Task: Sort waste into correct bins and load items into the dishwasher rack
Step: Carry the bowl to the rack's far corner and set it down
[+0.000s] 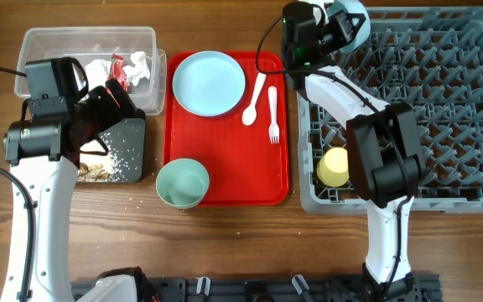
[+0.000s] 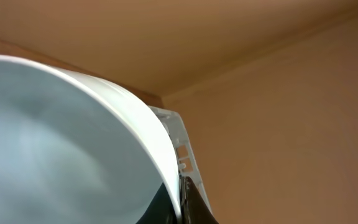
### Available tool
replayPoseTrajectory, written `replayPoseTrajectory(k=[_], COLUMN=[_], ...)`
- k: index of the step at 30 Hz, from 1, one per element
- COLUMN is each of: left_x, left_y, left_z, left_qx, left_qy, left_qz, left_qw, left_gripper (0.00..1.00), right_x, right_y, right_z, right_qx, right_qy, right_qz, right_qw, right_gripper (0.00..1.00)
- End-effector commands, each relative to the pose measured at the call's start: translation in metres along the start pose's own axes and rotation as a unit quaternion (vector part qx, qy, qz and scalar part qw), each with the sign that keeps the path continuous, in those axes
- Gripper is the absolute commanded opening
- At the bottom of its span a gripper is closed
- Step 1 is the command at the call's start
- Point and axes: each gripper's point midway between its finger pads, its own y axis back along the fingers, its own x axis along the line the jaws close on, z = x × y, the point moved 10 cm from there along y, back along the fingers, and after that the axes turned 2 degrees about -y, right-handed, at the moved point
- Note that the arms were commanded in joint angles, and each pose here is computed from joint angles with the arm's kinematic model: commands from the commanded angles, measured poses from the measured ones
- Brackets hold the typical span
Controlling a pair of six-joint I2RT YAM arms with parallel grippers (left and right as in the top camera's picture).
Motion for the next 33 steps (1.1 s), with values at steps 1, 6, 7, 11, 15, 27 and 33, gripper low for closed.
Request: replayPoseTrajectory(k=[1,6,7,11,15,27,33], left_x=[0.001,0.001,0.001,0.001,0.001,0.001,0.001], left_y=[0.003,0.003,0.003,0.003,0.003,0.003,0.003], left_z=[0.004,0.004,0.004,0.004,0.004,0.004,0.004], left_qx=[-0.009,-0.009,-0.009,-0.009,-0.009,-0.009,-0.009], left_qy=[0.000,0.000,0.000,0.000,0.000,0.000,0.000], left_qz=[0.004,0.004,0.004,0.004,0.004,0.004,0.004], left_qw=[1.000,1.000,1.000,1.000,1.000,1.000,1.000], left_gripper=[1.00,1.00,1.00,1.00,1.00,1.00,1.00], right_x=[0.015,0.021,0.022,0.027,0.031,0.026,0.034], right_y=[0.011,0.033,0.037,0.046,0.051,0.052,0.053], right_z=[-0.008,-0.002,-0.001,-0.001,-0.004,-0.006,-0.004], right_qx=[0.000,-0.021,-0.025,-0.035,-0.038,-0.018,-0.047], right_qy=[0.028,0.030,0.030,0.050,0.079,0.104,0.073], right_qz=[0.003,0.014,0.016,0.028,0.038,0.012,0.055], right_qw=[1.000,0.999,0.999,0.998,0.995,0.994,0.995], right_gripper=[0.04,0.04,0.04,0.04,0.04,0.04,0.15])
